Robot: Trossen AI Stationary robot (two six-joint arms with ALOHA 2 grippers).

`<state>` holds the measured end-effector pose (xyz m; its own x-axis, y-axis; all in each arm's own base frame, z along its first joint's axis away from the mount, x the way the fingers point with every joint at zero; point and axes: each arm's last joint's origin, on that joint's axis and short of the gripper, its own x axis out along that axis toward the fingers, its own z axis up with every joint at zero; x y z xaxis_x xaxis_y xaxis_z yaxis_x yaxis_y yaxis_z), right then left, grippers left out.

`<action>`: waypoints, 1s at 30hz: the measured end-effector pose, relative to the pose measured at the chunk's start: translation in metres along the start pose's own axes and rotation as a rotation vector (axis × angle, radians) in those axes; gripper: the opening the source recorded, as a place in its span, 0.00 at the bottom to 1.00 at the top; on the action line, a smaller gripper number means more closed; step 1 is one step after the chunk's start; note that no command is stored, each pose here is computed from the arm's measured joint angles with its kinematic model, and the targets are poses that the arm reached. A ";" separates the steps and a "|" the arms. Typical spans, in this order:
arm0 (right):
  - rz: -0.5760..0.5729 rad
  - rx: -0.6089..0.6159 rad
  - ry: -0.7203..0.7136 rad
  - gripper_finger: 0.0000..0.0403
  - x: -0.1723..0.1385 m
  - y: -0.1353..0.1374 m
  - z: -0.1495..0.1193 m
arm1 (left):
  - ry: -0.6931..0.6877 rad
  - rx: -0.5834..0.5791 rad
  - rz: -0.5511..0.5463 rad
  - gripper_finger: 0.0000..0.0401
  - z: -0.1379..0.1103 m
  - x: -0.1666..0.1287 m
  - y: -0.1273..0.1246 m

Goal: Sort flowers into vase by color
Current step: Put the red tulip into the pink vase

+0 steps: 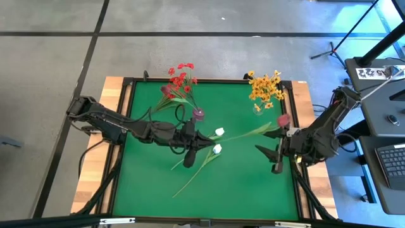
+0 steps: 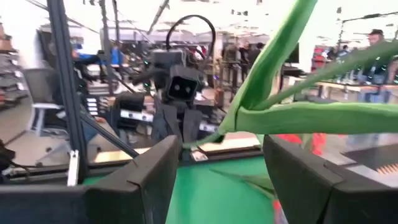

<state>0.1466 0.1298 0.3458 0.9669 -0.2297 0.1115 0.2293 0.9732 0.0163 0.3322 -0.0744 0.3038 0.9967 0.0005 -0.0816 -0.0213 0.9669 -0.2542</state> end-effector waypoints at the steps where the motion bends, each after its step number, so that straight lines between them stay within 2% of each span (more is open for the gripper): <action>1: 0.002 -0.003 -0.009 0.59 0.003 -0.002 0.001 | 0.000 0.000 -0.002 0.00 0.000 0.000 -0.001; 9: 0.121 0.007 -0.066 0.59 0.023 -0.011 0.001 | 0.003 0.001 -0.011 0.00 -0.001 -0.001 -0.004; 17: 0.130 0.023 -0.070 0.57 0.026 -0.014 0.001 | 0.005 0.004 0.003 0.00 -0.001 -0.001 -0.003; 22: 0.133 0.029 -0.057 0.44 0.026 -0.013 -0.001 | -0.008 0.006 0.054 0.00 -0.001 -0.001 -0.002; 30: 0.133 0.025 -0.050 0.19 0.026 -0.013 -0.002 | -0.009 0.006 0.056 0.00 -0.001 -0.001 -0.001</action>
<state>0.1692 0.1110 0.3468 0.9815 -0.0987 0.1640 0.0962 0.9951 0.0226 0.3312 -0.0761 0.3031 0.9945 0.0570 -0.0874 -0.0769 0.9667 -0.2439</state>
